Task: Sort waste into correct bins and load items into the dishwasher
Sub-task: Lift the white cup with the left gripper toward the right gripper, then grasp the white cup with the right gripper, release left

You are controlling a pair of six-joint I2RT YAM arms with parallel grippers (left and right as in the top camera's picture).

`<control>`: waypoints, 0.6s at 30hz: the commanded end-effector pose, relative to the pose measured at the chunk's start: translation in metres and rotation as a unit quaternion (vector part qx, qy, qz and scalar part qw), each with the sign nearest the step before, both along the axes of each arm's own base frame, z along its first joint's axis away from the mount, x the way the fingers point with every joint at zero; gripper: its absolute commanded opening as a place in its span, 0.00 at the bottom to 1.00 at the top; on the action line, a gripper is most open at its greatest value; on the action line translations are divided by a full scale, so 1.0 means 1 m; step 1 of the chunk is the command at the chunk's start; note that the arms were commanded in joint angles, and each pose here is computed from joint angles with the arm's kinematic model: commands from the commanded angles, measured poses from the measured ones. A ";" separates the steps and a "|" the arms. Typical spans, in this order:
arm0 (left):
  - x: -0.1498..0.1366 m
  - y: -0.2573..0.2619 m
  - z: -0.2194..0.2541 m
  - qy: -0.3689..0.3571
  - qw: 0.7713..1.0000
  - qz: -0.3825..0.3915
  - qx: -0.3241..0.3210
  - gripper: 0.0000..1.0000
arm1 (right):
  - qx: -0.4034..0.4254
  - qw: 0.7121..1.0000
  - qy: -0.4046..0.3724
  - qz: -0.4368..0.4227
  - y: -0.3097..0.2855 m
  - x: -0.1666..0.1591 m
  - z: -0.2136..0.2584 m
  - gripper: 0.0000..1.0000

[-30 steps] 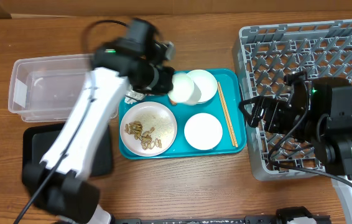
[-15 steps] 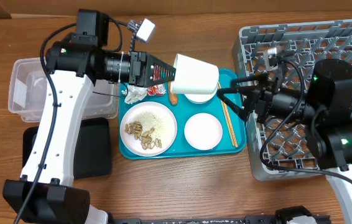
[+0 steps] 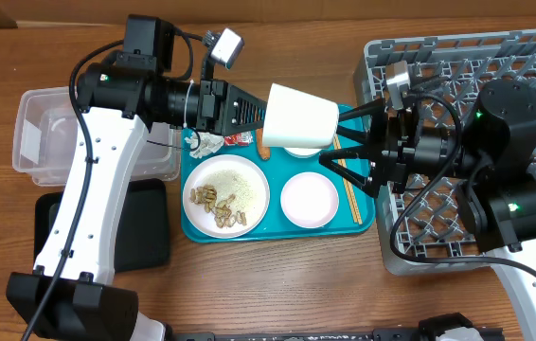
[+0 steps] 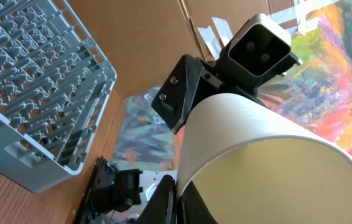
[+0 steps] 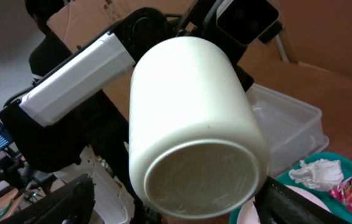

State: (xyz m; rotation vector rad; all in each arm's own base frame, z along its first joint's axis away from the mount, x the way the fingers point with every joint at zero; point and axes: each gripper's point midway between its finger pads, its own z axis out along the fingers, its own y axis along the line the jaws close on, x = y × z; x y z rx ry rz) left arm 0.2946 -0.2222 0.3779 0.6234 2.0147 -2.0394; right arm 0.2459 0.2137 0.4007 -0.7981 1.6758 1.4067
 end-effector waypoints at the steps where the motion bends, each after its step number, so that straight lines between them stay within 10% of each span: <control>1: -0.003 -0.003 0.004 -0.016 1.000 -0.008 -0.007 0.04 | 0.007 1.000 -0.023 0.003 0.001 -0.003 0.013 0.85; 18: -0.005 -0.018 -0.006 -0.038 0.999 -0.015 0.022 0.04 | 0.008 1.000 0.012 0.004 0.001 -0.002 0.008 0.59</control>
